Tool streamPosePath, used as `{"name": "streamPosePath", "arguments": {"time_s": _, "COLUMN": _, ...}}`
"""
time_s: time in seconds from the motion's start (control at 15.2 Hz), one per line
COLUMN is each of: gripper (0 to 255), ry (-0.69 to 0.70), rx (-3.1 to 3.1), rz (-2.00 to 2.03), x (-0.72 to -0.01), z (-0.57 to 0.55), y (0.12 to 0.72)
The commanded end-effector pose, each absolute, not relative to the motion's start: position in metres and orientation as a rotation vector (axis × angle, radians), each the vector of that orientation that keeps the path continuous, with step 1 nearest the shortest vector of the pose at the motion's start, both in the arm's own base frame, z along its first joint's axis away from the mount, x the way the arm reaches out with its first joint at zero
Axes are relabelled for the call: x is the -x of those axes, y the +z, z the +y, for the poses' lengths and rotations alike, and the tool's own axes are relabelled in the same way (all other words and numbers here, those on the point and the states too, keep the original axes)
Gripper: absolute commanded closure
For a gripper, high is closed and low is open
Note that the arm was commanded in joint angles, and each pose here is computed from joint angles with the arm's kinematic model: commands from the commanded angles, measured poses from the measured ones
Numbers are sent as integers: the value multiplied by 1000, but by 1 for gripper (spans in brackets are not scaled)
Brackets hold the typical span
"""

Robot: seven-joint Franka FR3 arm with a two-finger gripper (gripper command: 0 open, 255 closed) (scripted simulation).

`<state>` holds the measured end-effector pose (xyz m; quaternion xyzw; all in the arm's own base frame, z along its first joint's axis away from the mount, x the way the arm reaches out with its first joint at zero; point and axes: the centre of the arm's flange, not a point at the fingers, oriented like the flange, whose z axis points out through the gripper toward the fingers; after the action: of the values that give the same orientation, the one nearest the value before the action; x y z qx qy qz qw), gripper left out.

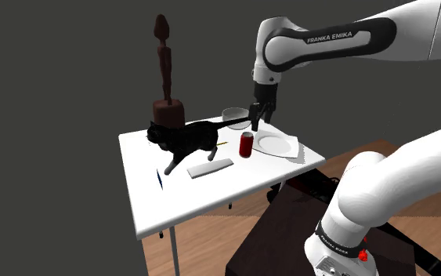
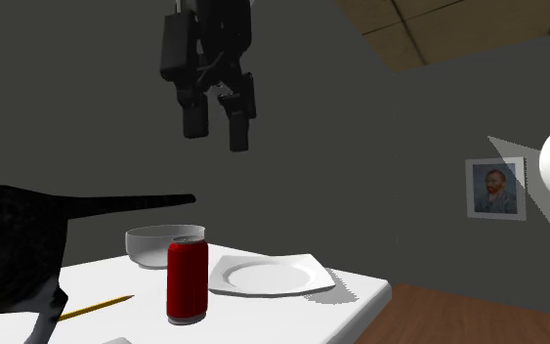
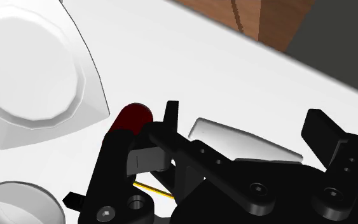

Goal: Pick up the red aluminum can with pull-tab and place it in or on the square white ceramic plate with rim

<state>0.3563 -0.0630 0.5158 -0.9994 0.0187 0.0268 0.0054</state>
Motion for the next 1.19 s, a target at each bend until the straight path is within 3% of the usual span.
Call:
{"name": "streamPosePath", "arguments": {"time_s": 0.0, "gripper": 0, "ry": 71, "rx": 3131, "rz": 63, "x": -373, "z": -79, "y": 498}}
{"name": "streamPosePath", "arguments": {"time_s": 1.12, "gripper": 0, "ry": 0, "rx": 3136, "rz": 99, "x": -467, "z": -186, "y": 380}}
